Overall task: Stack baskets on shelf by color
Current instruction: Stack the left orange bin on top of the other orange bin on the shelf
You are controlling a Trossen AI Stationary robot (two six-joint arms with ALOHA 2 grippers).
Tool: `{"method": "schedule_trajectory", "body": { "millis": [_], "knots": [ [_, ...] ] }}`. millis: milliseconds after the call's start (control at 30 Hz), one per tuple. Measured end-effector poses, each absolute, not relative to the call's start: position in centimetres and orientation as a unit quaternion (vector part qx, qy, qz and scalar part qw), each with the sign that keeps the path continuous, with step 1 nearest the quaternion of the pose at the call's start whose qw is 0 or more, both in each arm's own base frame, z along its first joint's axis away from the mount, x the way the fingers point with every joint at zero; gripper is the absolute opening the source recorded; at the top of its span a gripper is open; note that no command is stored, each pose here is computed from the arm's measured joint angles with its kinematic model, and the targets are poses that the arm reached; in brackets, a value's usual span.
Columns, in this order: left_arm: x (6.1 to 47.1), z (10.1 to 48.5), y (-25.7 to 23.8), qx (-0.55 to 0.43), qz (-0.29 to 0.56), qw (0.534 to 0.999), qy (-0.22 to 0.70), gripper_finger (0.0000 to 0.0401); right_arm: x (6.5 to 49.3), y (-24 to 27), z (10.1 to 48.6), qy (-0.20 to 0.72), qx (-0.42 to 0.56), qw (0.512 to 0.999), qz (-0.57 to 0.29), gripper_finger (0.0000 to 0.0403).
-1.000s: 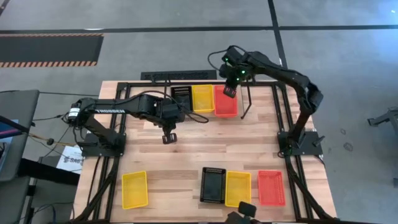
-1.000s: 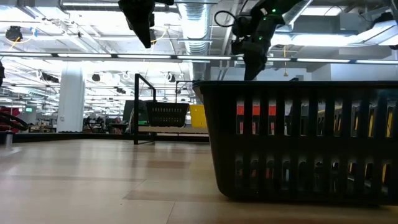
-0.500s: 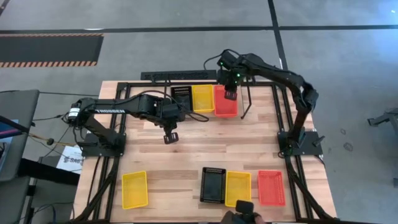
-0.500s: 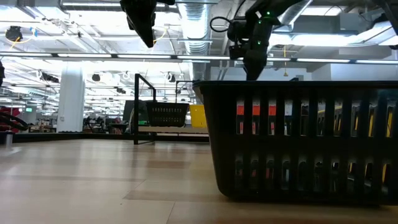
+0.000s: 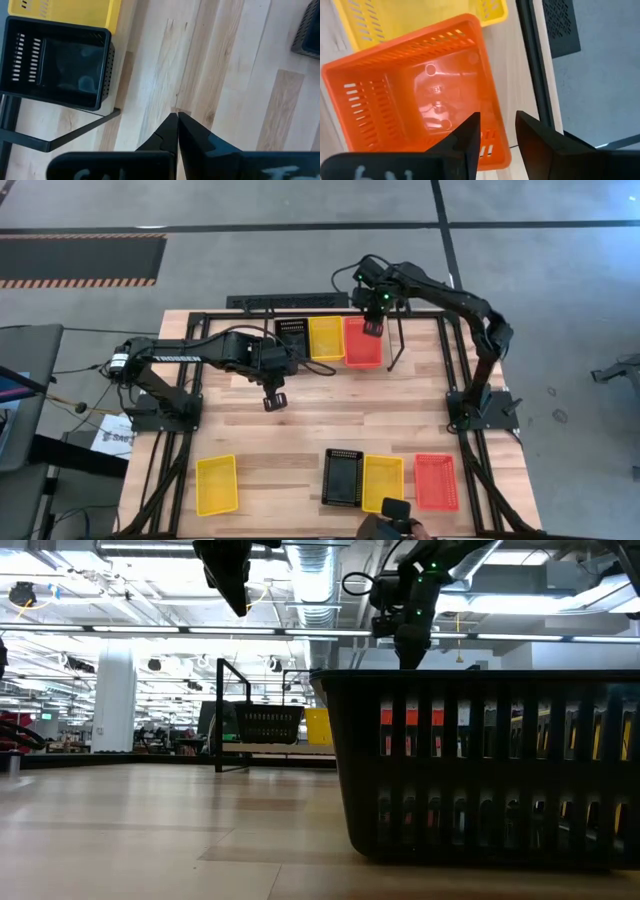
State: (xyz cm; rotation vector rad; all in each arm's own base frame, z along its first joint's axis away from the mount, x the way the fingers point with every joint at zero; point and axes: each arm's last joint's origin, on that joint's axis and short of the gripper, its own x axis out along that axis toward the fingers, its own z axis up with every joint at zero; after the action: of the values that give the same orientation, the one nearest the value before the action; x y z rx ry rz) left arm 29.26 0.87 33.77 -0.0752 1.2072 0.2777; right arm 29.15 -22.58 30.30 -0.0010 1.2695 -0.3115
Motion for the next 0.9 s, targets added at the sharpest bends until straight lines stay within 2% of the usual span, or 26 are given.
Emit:
{"method": "schedule_trajectory", "body": {
  "millis": [467,600,800,900],
  "knots": [
    [29.3,33.8,0.9,-0.039,0.133,0.813,0.565,0.0000,29.5,-22.6,28.6,0.582,0.008,0.801,-0.138,0.0133],
    [29.3,33.8,0.9,-0.039,0.133,0.813,0.565,0.0000,29.3,-22.8,28.6,0.582,0.010,0.800,-0.141,0.0103],
    [29.3,33.8,0.9,-0.039,0.133,0.813,0.565,0.0000,29.1,-23.2,28.6,0.581,0.006,0.801,-0.145,0.0018],
    [29.3,33.8,0.9,-0.039,0.133,0.813,0.565,0.0000,28.9,-23.7,28.6,0.574,0.007,0.804,-0.154,0.0016]
  ]
}}
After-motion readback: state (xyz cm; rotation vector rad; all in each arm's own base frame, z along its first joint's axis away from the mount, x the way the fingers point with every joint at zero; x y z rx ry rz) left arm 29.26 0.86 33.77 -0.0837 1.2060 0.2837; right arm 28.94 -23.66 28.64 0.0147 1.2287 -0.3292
